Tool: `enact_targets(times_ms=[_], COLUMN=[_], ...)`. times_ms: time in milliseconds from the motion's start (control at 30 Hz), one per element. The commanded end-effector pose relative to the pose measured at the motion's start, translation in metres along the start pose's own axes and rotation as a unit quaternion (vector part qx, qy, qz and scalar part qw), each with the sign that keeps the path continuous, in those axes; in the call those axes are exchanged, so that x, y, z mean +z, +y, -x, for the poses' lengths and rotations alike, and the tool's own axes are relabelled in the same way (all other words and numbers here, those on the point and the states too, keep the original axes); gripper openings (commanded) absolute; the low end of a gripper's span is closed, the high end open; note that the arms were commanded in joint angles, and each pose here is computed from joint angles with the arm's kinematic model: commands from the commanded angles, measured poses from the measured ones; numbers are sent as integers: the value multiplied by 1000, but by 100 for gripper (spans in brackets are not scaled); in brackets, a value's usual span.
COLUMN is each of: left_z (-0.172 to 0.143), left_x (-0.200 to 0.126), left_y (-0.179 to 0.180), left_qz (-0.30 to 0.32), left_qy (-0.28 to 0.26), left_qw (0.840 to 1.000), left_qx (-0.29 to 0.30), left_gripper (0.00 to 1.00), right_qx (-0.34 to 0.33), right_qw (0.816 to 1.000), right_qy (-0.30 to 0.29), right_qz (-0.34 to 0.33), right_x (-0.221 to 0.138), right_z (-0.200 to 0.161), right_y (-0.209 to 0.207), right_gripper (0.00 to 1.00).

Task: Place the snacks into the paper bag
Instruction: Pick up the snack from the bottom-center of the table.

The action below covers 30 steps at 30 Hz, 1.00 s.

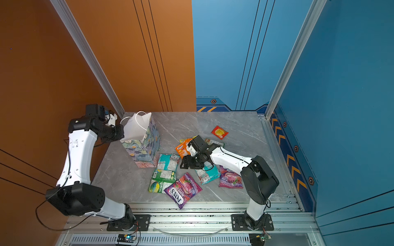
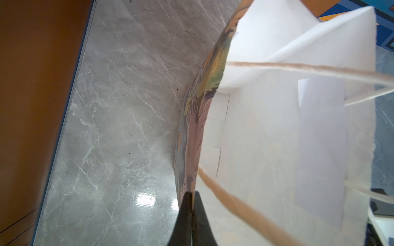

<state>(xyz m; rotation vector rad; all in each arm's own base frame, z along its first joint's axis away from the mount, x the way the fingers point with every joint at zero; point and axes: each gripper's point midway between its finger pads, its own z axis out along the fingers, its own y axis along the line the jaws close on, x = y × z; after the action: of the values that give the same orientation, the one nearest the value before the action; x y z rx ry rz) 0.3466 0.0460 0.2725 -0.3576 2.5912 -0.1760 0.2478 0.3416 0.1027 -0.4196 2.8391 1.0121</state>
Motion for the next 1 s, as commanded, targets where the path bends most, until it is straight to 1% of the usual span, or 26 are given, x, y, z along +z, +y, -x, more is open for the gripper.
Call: enact_targets(times_ms=[0,100,200,333,400,567,667,767,800,900,933,967], left_z=[-5,-6,-7,-7,-7,-9,-10,-11,-11,-11,-11,-11], left_x=[-6,-7,-8,-10,-9,-8,-8,-8,-8,-9,-10,-10], left_y=[-5,-9,-8,-7,-7,-7,-9,-10,-10,-11,-11,-12], left_qz=[-21,-31,-30,-29,-29,-31,-37,-40,-41,-43,-43,-44], left_qy=[-1,0,-2,-5,-3,1,1,1,3,1,1,0], left_qw=[1000,999,999,1000,1000,999,999,999,999,999,999,999], left_qx=[-9,-12,-11,-11,-12,-14,-14,-16,-17,-18,-19,-19], left_gripper=[0,0,0,0,0,0,0,0,0,0,0,0], right_qx=[-7,-14,-49,-55,-61,-69,-67,-66,-64,-57,-55,-54], right_qw=[999,997,993,990,989,990,988,988,988,989,990,990], right_qy=[39,45,50,61,71,104,119,122,122,120,118,116], right_qz=[-28,-58,-99,-115,-113,-65,-67,-75,-76,-65,-61,-56], right_x=[10,4,-4,-2,3,24,35,42,43,46,46,45], right_z=[-24,-38,-50,-61,-64,-69,-71,-70,-69,-64,-63,-61], right_y=[-13,-27,-36,-46,-48,-38,-44,-49,-50,-48,-48,-46], right_gripper=[70,71,74,75,76,77,77,75,73,58,51,40])
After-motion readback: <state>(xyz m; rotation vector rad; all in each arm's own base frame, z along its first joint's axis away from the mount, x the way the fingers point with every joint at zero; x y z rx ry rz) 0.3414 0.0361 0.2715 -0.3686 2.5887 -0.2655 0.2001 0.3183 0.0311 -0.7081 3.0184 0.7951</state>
